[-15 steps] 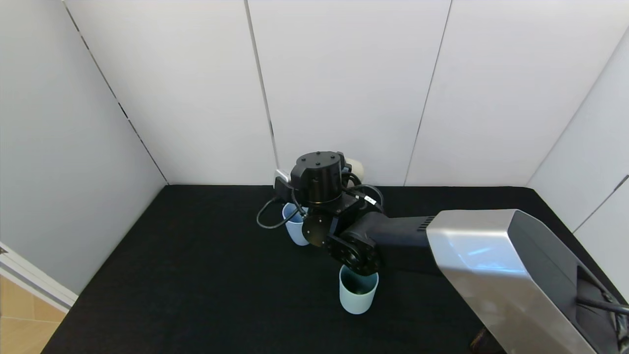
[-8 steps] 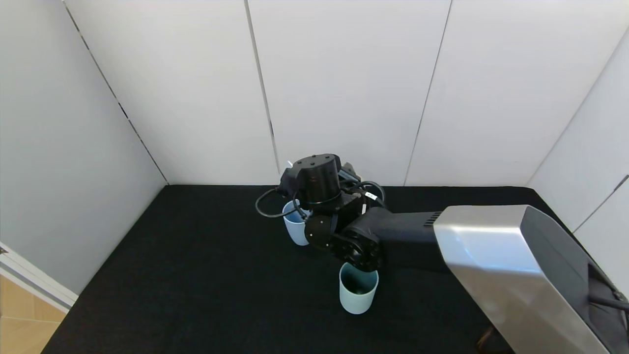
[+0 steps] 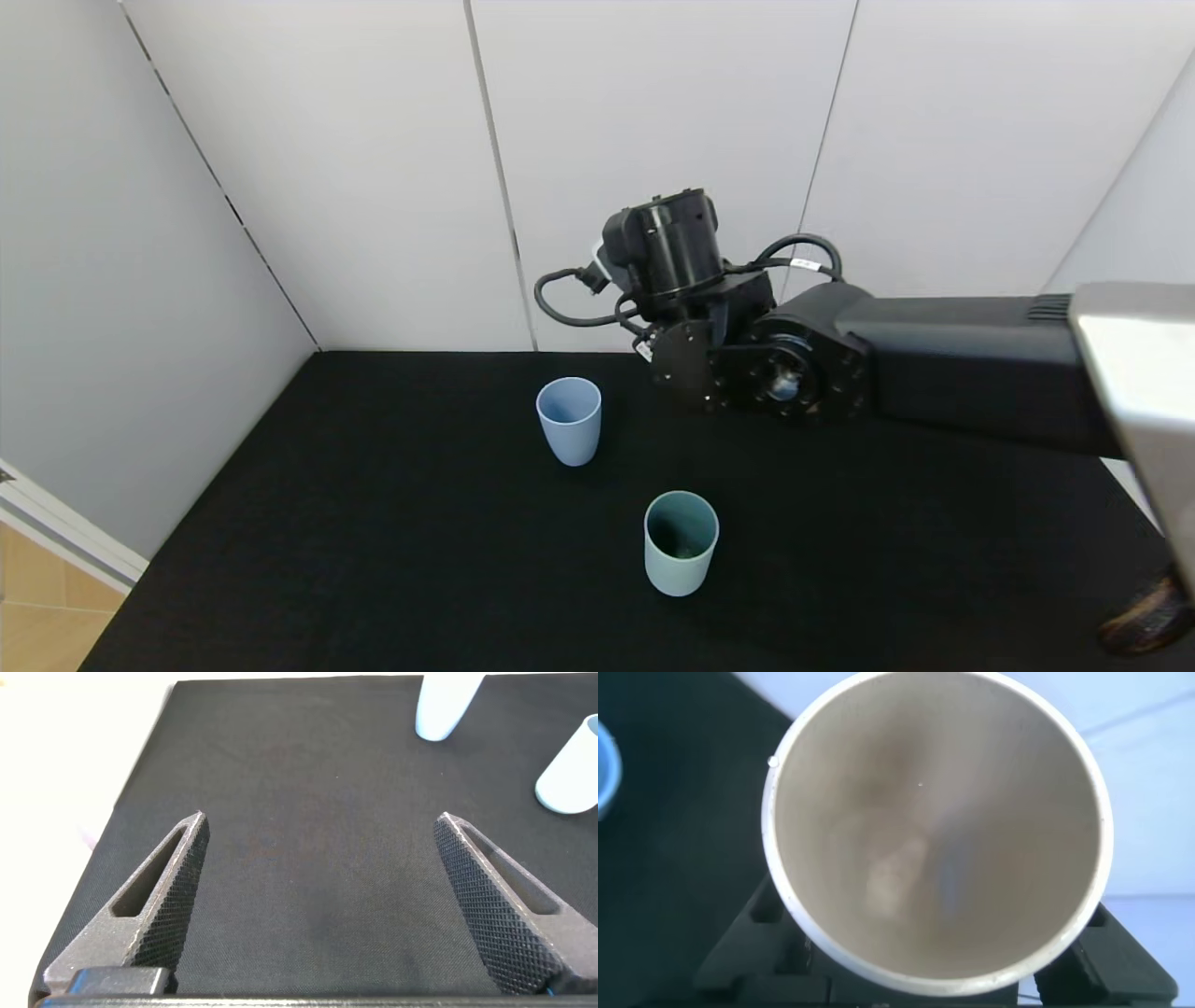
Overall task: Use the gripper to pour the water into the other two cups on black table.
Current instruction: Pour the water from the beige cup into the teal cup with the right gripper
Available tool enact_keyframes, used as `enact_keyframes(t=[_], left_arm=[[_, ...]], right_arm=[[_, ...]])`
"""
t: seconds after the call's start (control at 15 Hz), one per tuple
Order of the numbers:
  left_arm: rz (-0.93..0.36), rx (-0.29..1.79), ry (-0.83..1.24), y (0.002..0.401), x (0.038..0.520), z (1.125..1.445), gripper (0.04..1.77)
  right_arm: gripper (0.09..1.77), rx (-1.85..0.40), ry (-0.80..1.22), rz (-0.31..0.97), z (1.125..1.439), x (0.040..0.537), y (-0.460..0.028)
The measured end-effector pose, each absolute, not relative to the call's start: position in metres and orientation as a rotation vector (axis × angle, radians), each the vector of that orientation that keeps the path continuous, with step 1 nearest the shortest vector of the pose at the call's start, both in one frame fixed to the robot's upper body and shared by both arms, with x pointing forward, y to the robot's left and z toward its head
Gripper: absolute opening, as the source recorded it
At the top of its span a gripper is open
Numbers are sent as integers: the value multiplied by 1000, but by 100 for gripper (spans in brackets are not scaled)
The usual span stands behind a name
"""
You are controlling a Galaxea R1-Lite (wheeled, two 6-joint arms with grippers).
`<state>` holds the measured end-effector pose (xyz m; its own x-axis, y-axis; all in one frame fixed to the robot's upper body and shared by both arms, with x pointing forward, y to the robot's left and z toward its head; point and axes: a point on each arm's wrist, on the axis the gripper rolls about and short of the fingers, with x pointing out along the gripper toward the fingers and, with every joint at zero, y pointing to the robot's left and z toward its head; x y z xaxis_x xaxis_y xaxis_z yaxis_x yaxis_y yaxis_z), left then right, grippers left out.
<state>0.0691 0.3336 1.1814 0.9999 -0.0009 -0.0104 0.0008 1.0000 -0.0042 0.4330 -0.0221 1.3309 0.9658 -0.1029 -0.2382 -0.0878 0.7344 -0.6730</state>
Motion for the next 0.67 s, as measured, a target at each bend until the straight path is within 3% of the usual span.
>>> enact_keyframes(t=[0.27, 0.67], left_arm=[[0, -4, 10, 334, 69, 1181, 172], [0, -4, 11, 334, 69, 1181, 172]], right_arm=[[127, -680, 294, -29, 1346, 414, -51], [127, -660, 383, -15, 1325, 380, -84]])
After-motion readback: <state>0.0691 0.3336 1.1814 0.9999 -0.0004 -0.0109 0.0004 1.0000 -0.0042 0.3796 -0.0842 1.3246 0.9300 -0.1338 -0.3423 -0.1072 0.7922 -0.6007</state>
